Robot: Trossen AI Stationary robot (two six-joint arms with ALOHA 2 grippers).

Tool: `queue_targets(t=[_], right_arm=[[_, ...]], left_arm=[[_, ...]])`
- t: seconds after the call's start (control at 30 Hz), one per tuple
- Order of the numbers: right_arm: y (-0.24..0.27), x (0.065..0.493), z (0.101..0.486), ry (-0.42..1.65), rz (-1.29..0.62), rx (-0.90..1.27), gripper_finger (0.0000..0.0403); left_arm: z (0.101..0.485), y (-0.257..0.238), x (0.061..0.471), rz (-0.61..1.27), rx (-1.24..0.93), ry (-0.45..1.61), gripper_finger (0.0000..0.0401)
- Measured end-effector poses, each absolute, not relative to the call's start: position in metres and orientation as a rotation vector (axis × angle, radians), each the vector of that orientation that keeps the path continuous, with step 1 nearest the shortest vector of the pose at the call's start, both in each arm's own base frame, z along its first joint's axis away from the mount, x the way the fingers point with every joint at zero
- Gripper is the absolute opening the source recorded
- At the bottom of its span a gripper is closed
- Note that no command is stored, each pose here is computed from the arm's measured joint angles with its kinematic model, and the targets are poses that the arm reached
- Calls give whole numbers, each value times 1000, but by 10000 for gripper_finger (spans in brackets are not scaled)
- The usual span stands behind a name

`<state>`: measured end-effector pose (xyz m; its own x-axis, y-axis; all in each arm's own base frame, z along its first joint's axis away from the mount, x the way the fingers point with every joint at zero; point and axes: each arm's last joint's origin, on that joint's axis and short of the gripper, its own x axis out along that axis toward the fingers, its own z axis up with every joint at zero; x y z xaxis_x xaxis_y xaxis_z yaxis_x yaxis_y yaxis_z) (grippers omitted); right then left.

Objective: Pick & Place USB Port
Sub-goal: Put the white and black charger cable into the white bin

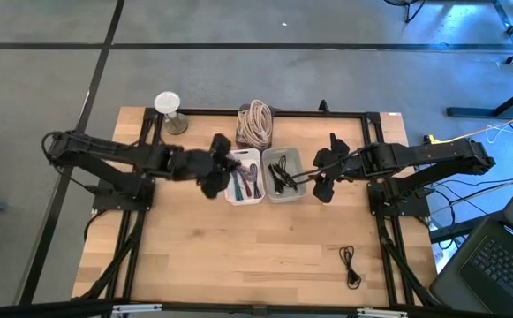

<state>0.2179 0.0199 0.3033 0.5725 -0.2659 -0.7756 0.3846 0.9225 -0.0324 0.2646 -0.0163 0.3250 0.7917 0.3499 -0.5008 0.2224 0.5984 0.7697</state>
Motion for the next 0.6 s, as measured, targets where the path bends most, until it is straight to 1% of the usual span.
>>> queue_targets(t=[0.07, 0.13, 0.3, 0.5, 0.6], right_arm=[[20, 218, 303, 885, -383, 145, 200], [20, 218, 302, 889, -384, 143, 200], [20, 217, 294, 911, -387, 134, 200], [19, 213, 277, 962, -398, 122, 200], [19, 212, 268, 981, -403, 118, 200]], left_arm=[[323, -6, 270, 66, 1073, 700, 20], [320, 4, 275, 52, 1137, 727, 20], [296, 19, 294, -48, 1211, 819, 20], [253, 23, 311, -184, 1288, 1021, 20], [237, 23, 318, -246, 1315, 1072, 22]])
